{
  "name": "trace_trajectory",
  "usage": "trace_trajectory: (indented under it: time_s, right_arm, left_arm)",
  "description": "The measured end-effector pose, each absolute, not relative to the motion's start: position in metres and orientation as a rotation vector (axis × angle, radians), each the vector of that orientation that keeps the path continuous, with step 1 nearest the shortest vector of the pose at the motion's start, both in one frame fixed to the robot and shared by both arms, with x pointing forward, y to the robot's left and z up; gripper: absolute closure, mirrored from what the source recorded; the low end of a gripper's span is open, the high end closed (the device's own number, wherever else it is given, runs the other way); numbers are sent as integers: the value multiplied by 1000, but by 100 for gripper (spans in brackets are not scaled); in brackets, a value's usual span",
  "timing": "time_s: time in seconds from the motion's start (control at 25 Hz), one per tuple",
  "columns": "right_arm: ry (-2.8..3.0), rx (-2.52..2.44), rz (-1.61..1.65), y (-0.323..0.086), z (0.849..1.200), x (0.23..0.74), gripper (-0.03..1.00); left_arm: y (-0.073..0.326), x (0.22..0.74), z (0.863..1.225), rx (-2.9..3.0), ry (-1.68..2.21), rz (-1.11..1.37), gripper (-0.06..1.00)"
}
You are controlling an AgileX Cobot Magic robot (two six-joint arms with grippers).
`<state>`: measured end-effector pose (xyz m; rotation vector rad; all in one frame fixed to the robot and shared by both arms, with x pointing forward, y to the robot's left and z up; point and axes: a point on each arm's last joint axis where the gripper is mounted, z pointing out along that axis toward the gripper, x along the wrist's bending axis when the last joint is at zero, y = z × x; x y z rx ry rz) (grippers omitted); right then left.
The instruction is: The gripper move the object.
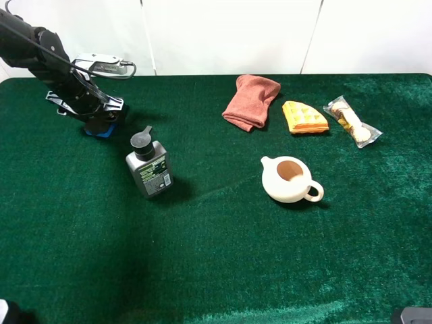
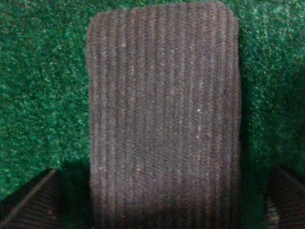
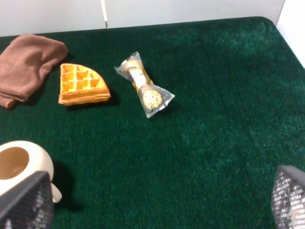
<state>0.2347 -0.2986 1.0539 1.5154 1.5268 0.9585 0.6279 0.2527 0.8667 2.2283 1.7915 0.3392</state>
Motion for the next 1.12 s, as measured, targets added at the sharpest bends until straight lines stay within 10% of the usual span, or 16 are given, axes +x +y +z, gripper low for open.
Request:
trace_trajectory:
  time_s: [0.2, 1.12]
  right_arm:
    - [1527, 1515, 958, -299, 1054, 235, 27]
    - [1526, 1516, 959, -299, 1054, 235, 27]
  left_arm:
    - [253, 628, 867, 2228, 1792, 339, 37]
    - [253, 628, 894, 2188, 1763, 392, 37]
